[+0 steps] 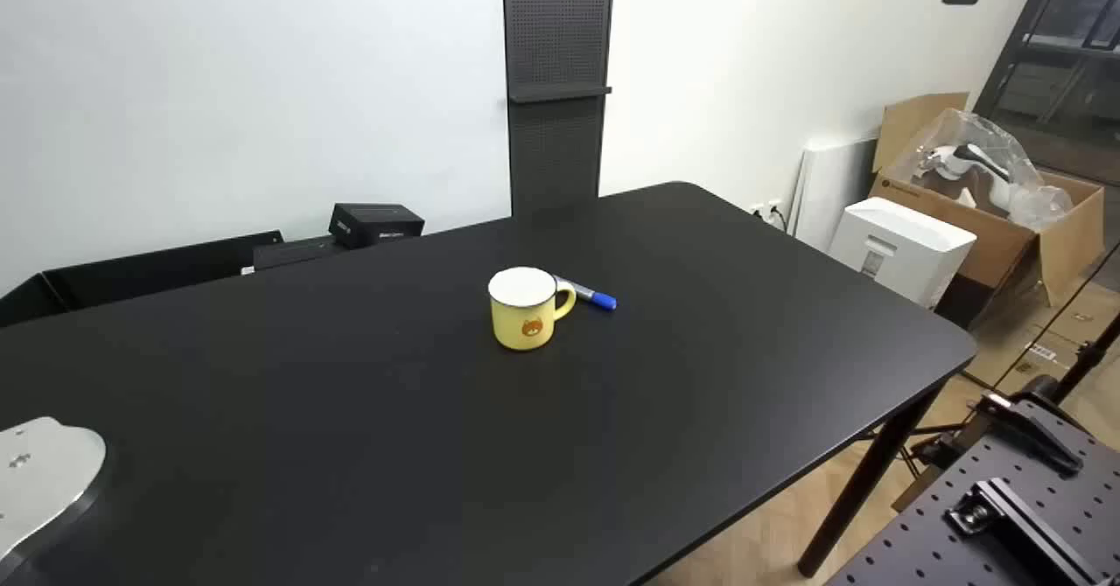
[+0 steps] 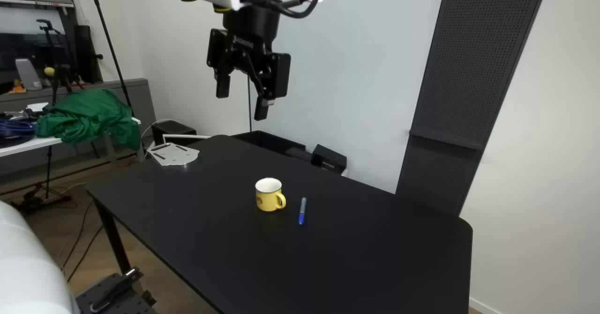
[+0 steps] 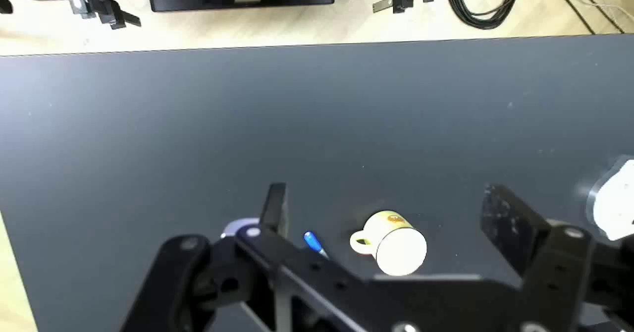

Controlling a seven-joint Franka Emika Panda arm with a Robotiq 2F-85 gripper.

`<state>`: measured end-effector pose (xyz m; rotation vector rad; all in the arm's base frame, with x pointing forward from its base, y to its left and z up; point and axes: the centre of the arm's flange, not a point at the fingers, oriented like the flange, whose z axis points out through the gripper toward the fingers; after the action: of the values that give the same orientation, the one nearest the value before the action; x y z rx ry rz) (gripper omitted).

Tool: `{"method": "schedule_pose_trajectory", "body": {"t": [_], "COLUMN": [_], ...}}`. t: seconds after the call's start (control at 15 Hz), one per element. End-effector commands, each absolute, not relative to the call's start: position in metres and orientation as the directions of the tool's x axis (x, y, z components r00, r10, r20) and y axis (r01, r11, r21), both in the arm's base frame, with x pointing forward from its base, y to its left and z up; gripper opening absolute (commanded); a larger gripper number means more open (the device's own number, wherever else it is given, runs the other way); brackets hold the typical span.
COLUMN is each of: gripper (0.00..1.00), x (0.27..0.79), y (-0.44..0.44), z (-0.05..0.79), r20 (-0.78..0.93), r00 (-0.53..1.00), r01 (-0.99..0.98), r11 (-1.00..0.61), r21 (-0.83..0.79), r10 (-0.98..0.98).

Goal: Put the marker in the mug

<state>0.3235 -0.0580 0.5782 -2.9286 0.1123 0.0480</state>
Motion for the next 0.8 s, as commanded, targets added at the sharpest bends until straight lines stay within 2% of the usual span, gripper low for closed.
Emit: {"method": "schedule_pose_trajectory", "body": {"t": [0.0,0.73], "gripper": [1.00,1.00], "x": [0.3236,0.3280], "y": [-0.0580,-0.0619], "z": [0.5784,0.5763], "r20": [-0.039,-0.024], "r00": [0.997,0.997], "r01": [-0.079,-0.074], "r11": [-0.975,-0.973], "r21": [-0.207,-0.219], "r10": [-0.073,-0.070]}}
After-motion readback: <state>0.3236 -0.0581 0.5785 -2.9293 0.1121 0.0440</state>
